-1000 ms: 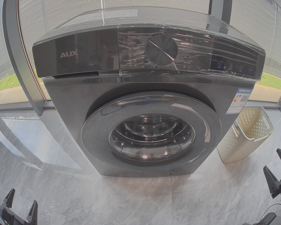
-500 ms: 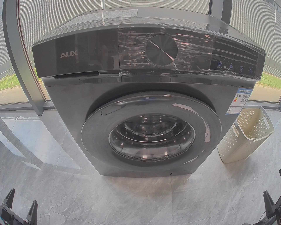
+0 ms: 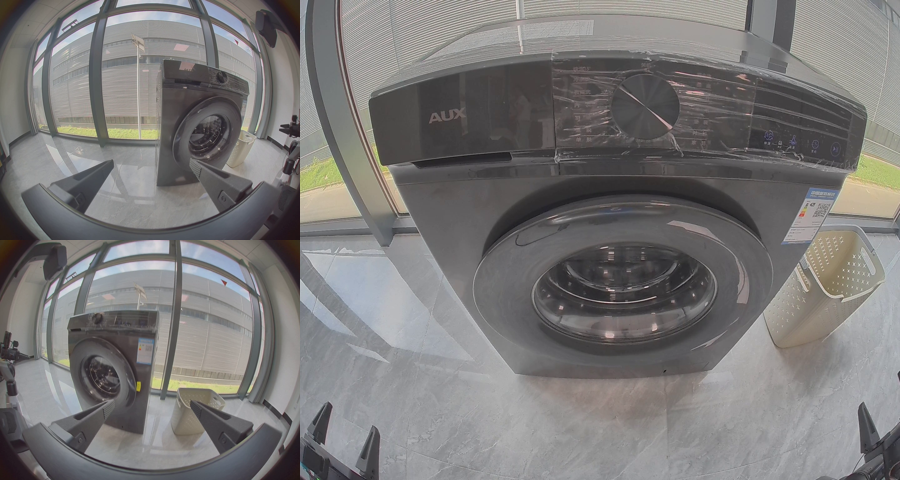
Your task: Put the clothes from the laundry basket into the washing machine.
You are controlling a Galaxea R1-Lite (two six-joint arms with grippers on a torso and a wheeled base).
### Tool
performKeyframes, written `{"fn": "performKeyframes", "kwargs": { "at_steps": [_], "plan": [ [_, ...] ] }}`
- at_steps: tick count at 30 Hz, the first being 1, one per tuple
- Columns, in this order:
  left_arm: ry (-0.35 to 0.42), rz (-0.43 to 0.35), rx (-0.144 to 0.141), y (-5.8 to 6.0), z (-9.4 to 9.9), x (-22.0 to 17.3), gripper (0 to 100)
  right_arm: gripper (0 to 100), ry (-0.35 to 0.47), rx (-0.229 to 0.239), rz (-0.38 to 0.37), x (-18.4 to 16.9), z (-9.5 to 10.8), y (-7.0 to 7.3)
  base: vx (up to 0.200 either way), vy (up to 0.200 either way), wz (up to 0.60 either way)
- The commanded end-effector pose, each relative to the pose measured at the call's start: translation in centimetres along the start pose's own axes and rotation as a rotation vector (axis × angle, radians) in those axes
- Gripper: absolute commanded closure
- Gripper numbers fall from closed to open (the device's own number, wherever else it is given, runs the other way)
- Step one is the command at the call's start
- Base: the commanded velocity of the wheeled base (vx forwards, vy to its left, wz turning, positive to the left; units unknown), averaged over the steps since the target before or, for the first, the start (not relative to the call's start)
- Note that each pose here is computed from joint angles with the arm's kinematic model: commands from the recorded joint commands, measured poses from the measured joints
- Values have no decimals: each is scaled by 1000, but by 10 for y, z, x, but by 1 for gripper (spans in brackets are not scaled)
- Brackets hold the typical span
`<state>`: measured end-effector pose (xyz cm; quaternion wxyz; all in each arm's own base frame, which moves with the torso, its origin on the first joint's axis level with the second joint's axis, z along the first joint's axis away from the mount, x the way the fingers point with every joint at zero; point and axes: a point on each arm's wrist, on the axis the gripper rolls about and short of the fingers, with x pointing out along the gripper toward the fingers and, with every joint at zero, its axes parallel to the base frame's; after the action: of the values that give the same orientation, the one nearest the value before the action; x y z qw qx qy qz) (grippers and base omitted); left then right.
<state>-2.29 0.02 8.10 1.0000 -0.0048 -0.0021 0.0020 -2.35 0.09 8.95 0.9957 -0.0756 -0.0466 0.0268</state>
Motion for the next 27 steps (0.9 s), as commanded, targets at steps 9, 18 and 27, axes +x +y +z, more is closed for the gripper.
{"fn": "performKeyframes", "kwargs": {
  "at_steps": [9, 18, 27],
  "plan": [
    [3, 2, -6, 0, -4, 0, 0, 0, -1, -17, 44, 0, -5, 2, 0, 0, 0],
    [3, 2, -7, 0, -4, 0, 0, 0, 59, 208, -104, 0, -11, -1, 0, 0, 0],
    [3, 2, -7, 0, -4, 0, 0, 0, 85, 138, -18, -1, -13, 1, 0, 0, 0]
  ]
}}
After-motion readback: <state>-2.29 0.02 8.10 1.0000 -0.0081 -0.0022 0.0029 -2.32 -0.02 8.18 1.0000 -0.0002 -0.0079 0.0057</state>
